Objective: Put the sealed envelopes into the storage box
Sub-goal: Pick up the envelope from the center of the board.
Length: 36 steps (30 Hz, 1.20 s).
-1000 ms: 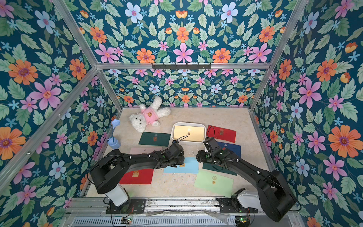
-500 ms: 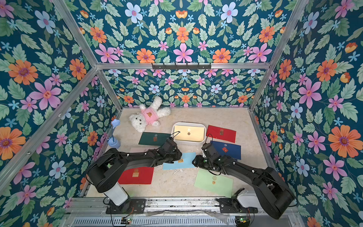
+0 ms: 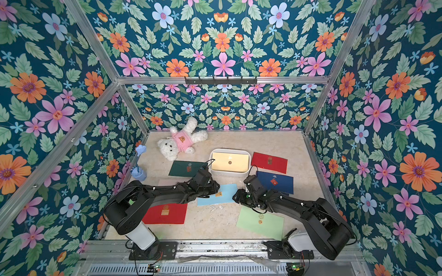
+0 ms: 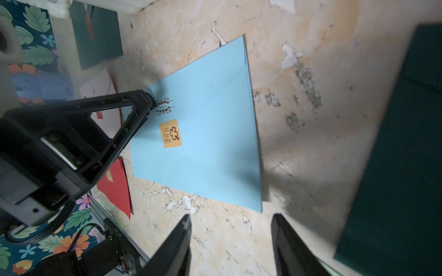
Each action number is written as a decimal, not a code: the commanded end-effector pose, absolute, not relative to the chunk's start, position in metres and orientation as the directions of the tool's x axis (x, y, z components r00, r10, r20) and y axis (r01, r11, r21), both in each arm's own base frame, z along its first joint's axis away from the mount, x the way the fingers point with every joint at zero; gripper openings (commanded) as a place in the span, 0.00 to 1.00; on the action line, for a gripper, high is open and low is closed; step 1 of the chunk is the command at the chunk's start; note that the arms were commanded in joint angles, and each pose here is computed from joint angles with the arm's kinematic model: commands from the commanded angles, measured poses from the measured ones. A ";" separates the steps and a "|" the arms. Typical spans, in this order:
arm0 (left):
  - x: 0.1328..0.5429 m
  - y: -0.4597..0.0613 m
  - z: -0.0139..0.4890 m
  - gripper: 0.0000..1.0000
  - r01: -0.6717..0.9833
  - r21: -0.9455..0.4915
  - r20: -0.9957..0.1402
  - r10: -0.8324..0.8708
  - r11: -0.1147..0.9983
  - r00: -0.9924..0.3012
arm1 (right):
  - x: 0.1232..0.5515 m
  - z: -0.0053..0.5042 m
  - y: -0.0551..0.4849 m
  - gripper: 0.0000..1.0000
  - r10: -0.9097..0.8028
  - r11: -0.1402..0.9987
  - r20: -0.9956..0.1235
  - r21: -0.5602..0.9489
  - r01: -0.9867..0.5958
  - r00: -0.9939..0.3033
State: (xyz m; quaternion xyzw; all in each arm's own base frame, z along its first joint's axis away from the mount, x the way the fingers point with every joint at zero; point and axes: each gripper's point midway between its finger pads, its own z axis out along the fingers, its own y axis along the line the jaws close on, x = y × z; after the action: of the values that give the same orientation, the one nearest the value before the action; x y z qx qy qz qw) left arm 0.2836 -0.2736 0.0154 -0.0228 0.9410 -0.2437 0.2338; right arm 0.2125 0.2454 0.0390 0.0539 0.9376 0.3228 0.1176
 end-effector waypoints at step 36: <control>0.245 -0.244 -0.024 0.39 -0.002 -0.358 -0.267 -0.104 0.934 -0.958 | 0.230 0.027 0.254 0.07 0.274 0.731 -0.207 0.680 0.063 -0.939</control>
State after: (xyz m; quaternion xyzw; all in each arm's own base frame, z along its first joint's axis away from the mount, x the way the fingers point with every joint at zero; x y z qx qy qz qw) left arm 0.2844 -0.2786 0.0164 -0.0202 0.9372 -0.2590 0.2328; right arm 0.2224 0.2511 0.0209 0.0927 0.9231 0.3495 0.1307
